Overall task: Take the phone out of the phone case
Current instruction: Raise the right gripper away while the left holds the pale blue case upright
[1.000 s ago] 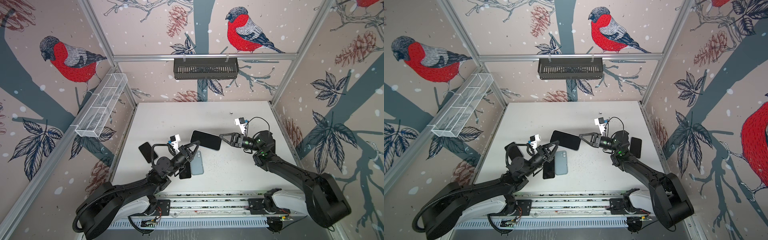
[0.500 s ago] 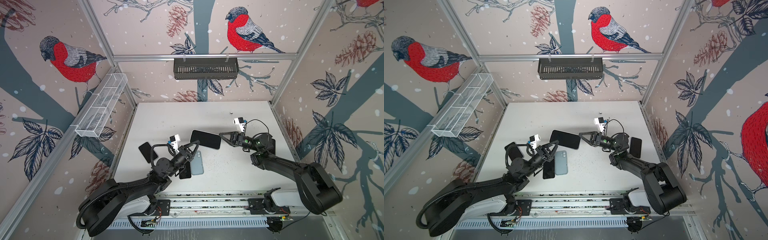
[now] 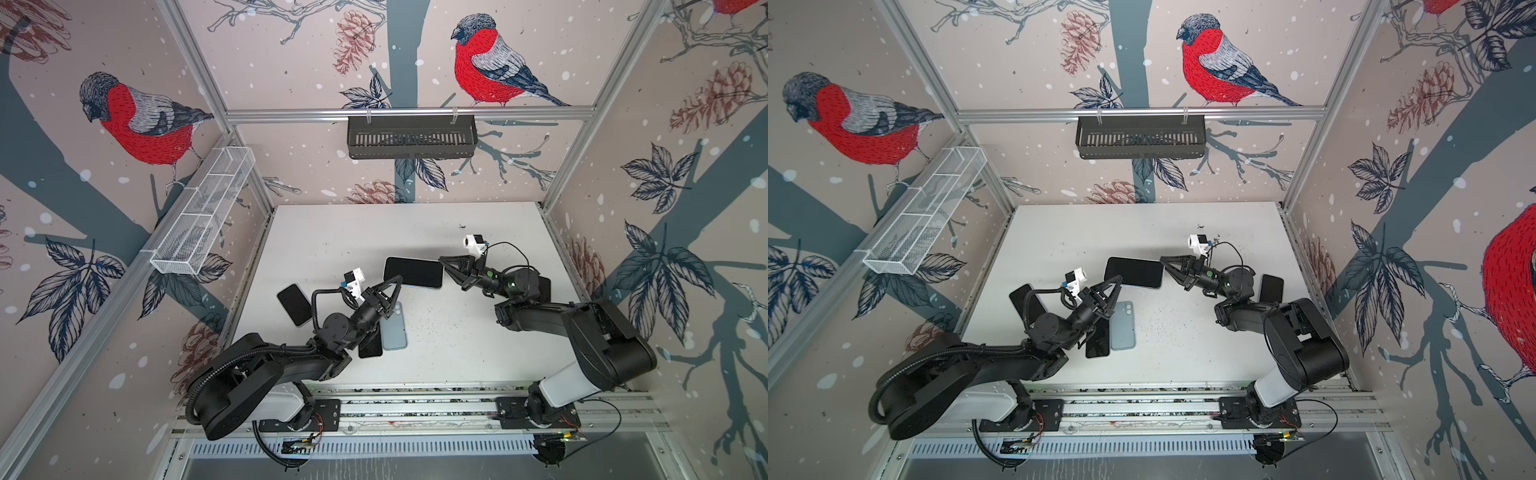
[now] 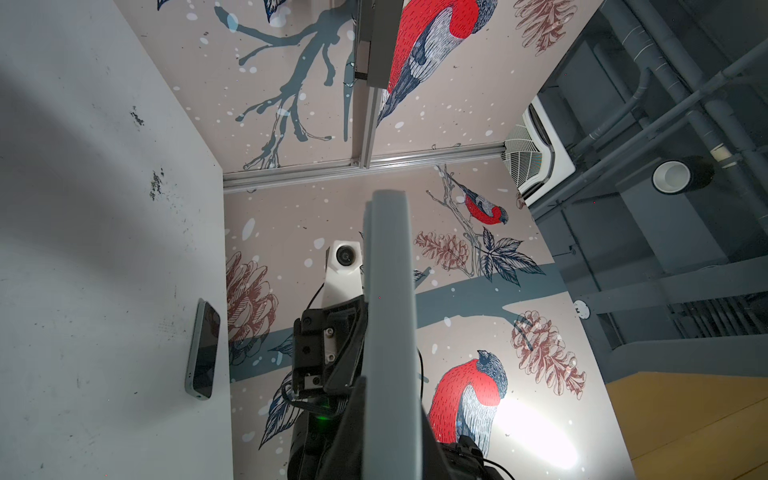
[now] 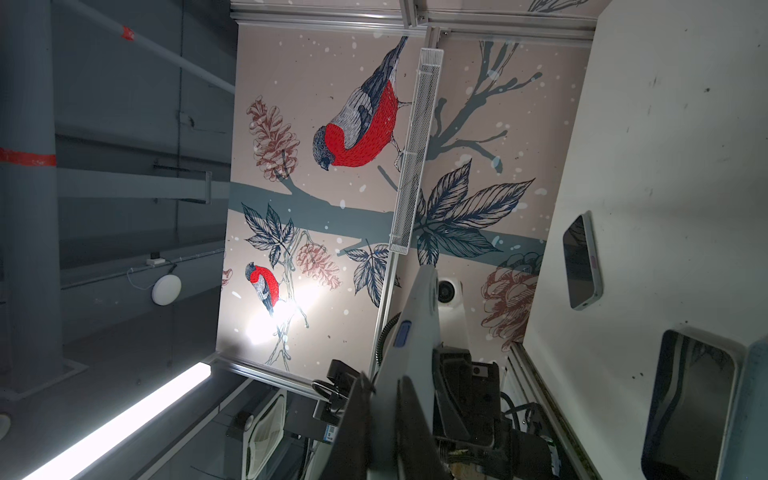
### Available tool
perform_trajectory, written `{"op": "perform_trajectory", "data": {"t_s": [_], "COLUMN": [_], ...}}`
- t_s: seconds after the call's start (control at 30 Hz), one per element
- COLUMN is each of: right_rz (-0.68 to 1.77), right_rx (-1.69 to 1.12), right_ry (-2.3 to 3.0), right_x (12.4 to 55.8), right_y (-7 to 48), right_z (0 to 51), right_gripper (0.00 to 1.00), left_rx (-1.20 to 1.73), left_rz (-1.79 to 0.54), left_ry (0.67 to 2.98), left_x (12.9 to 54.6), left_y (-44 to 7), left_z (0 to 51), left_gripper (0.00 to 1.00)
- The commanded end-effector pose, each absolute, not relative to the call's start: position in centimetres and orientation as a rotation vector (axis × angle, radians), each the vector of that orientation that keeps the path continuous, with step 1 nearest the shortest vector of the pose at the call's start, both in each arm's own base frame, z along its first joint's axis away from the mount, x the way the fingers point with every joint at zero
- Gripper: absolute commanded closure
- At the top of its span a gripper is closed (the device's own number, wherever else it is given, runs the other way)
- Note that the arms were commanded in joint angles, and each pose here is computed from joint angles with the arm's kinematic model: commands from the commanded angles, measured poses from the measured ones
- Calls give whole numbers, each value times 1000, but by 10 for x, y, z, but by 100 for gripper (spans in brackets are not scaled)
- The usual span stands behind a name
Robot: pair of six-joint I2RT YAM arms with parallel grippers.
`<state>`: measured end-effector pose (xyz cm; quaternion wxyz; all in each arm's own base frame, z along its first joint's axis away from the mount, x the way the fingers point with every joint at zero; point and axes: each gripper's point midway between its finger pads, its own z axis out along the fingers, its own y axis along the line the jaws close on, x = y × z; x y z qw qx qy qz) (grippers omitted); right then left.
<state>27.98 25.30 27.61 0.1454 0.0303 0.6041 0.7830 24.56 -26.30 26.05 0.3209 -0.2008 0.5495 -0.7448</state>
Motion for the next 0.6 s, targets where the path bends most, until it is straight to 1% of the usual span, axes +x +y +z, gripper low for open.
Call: {"op": "perform_trajectory", "data": {"t_s": [0.0,0.27,0.33,0.57], "right_rz": [2271,2302,2312,2351], "right_rx": [-67,-50,-50,-21], "right_ry": [1410,1334,1324,1281], "right_x": [267,281,286,308], "right_y": [234,227,228,225], "right_z": [335,362,367,384], "right_gripper": [98,97,94,94], "left_rx": [-344,-347,-341,-335], "left_rz": [-2192,-2183,-2179,-2179], "left_ry": [1109,1067,1058,1008], "left_x": [212,217,219,229], "left_y": [-248,-249,-250,-258], "left_z": [335,346,349,365], "left_gripper": [100,100,100,100]}}
